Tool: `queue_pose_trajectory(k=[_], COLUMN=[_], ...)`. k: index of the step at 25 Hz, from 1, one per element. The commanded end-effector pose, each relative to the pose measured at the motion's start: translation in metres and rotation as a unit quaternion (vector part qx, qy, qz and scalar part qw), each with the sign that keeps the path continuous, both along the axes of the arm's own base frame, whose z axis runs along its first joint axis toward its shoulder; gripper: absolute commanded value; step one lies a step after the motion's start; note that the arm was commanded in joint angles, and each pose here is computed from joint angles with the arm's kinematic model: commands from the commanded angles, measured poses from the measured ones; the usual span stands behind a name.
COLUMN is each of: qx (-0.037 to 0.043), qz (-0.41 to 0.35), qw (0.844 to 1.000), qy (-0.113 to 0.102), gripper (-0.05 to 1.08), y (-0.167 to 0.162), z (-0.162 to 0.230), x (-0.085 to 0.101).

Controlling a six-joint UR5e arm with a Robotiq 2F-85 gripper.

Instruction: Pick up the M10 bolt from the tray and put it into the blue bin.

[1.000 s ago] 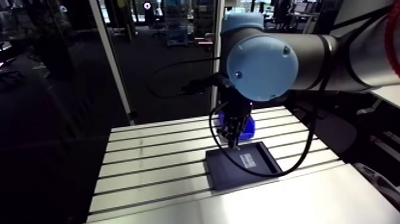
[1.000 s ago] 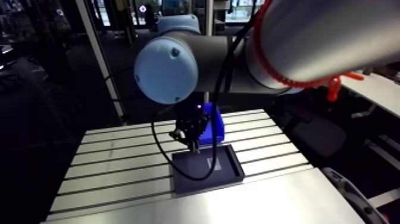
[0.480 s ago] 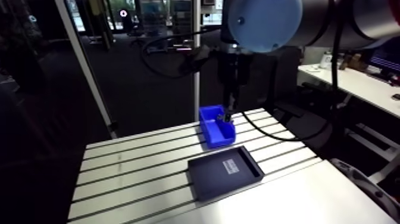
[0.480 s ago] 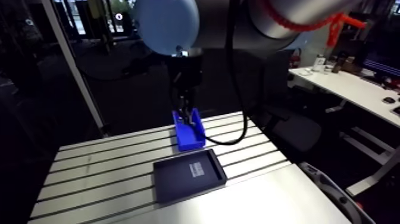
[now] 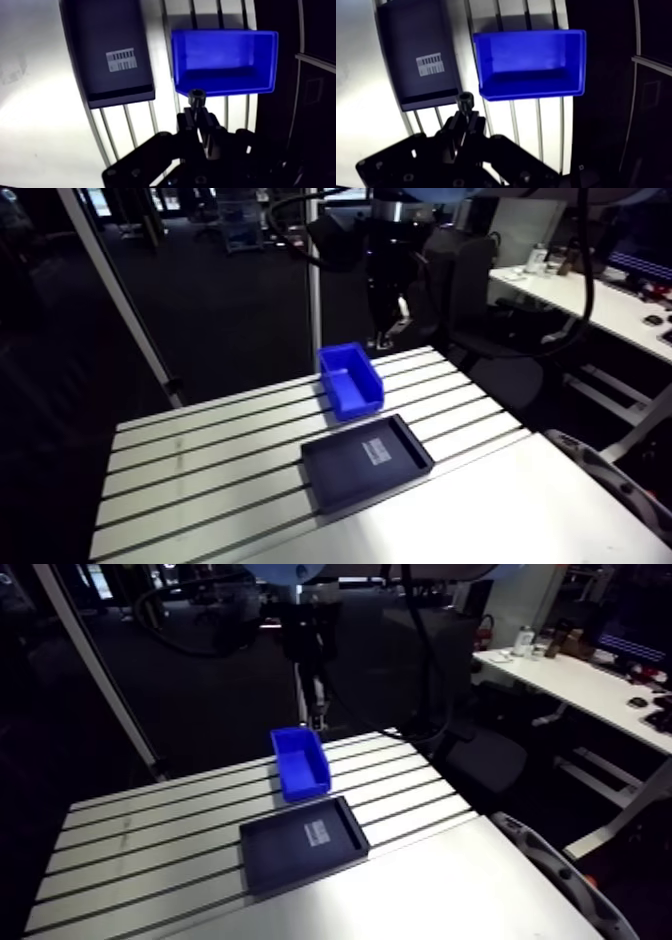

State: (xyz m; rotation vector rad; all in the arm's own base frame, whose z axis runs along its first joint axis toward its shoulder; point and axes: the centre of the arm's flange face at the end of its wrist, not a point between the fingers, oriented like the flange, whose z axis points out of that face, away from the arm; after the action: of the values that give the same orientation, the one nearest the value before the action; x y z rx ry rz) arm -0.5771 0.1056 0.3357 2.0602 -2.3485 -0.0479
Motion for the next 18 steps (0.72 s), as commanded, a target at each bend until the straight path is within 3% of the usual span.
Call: queue_pose_trajectory(k=[1,5,8,14,18], qx=[0.0051,0.0028,0.0028,-0.0008,0.0019], qz=[0.035,0.04,0.056,0.04,0.032], qw=[0.999,0.999,0.998,0.999,0.999], qy=[-0.012,-0.017,-0.017,-0.021,-0.018], gripper=[1.06,1.06,1.06,1.05,1.05], y=[0.013,0.015,-0.007,-0.017,-0.014], z=[-0.022,-0.036,-0.044,-0.057,-0.069], x=[-0.034,-0.056,-0.07,-0.081,-0.088])
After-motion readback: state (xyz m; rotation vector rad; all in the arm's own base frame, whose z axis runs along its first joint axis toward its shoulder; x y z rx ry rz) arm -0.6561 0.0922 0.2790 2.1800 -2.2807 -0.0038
